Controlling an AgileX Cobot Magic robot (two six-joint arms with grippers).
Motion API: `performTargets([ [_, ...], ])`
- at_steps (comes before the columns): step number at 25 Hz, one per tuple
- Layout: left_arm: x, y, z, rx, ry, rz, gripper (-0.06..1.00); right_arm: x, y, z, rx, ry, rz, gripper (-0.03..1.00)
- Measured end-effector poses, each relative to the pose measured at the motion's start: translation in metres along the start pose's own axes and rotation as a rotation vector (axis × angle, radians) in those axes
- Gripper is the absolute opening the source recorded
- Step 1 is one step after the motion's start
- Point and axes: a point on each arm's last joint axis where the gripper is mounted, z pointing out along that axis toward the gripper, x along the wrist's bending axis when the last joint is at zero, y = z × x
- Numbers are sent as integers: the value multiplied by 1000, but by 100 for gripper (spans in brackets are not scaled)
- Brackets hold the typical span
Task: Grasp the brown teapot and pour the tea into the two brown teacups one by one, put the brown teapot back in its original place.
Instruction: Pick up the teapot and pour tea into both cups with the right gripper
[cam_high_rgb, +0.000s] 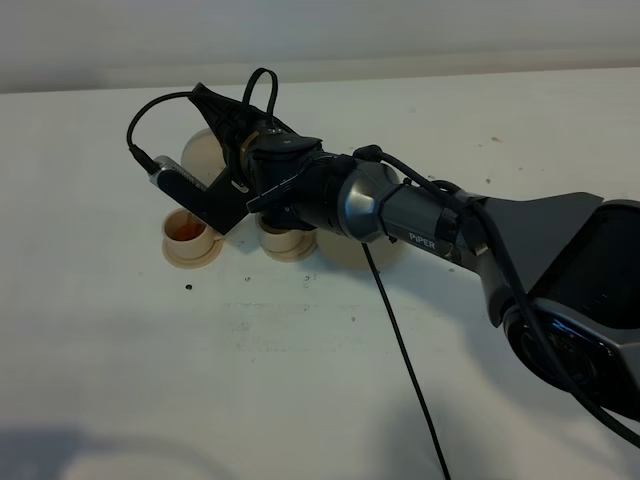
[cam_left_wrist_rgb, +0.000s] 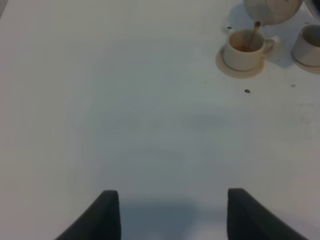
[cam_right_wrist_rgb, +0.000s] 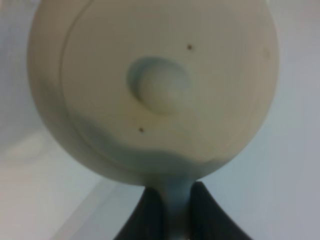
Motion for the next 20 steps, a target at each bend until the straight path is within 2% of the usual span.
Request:
performTargets([
  [20,0,0,0,0,0,1,47,-1,0,0,8,-11,-28,12],
])
